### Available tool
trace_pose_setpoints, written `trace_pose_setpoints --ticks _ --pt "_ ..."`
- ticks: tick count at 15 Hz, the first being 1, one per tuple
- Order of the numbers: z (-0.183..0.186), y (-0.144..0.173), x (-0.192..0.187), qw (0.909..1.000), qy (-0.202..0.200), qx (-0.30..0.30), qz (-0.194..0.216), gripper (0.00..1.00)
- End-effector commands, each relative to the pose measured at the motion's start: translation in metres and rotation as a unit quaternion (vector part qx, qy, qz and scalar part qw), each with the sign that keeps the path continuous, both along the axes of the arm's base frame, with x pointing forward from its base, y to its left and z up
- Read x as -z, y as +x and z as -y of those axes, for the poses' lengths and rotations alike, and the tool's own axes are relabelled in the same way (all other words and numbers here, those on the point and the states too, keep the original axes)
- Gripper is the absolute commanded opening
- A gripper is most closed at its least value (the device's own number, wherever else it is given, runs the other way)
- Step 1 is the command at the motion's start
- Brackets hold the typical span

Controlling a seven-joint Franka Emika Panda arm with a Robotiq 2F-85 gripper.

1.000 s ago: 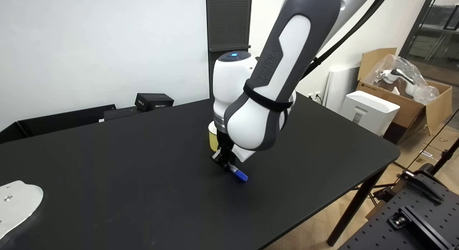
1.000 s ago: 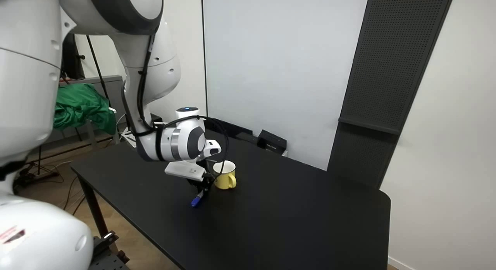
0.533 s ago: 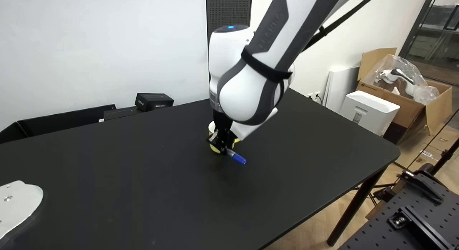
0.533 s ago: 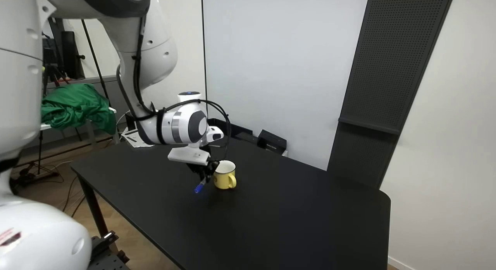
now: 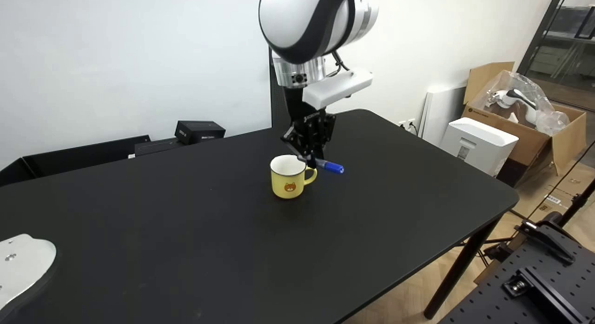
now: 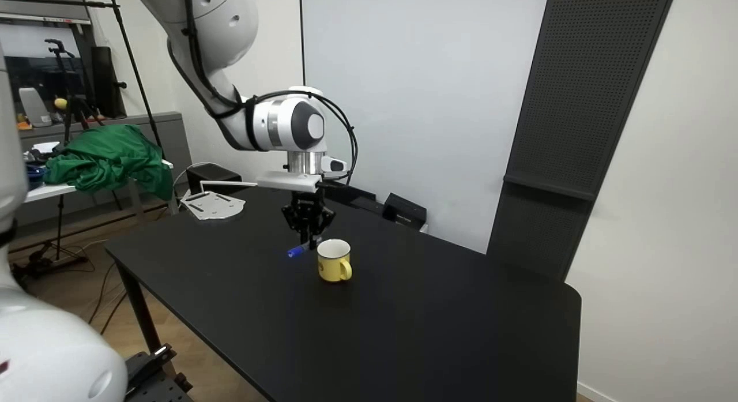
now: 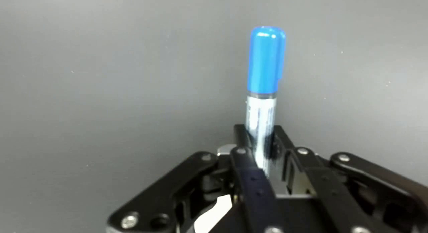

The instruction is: Put the marker in the mug

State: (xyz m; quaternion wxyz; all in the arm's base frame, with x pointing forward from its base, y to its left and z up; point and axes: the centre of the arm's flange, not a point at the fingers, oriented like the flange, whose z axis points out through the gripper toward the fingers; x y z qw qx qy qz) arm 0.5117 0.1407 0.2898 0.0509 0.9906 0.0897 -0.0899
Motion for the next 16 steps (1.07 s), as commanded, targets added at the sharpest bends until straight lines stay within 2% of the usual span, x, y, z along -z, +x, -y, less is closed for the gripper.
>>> trace_pose_setpoints --ticks 1,5,8,16 --pt "0.012 0.035 -0.014 0.9963 -0.012 0.047 -0.071 0.05" --pt "0.017 0.047 -0.014 0.9865 0.009 0.075 -0.145 0.05" --pt "0.014 0.055 -0.008 0.9807 0.019 0.089 -0.173 0.05" --pt "0.014 0.089 0.020 0.9823 0.025 0.085 -0.165 0.05"
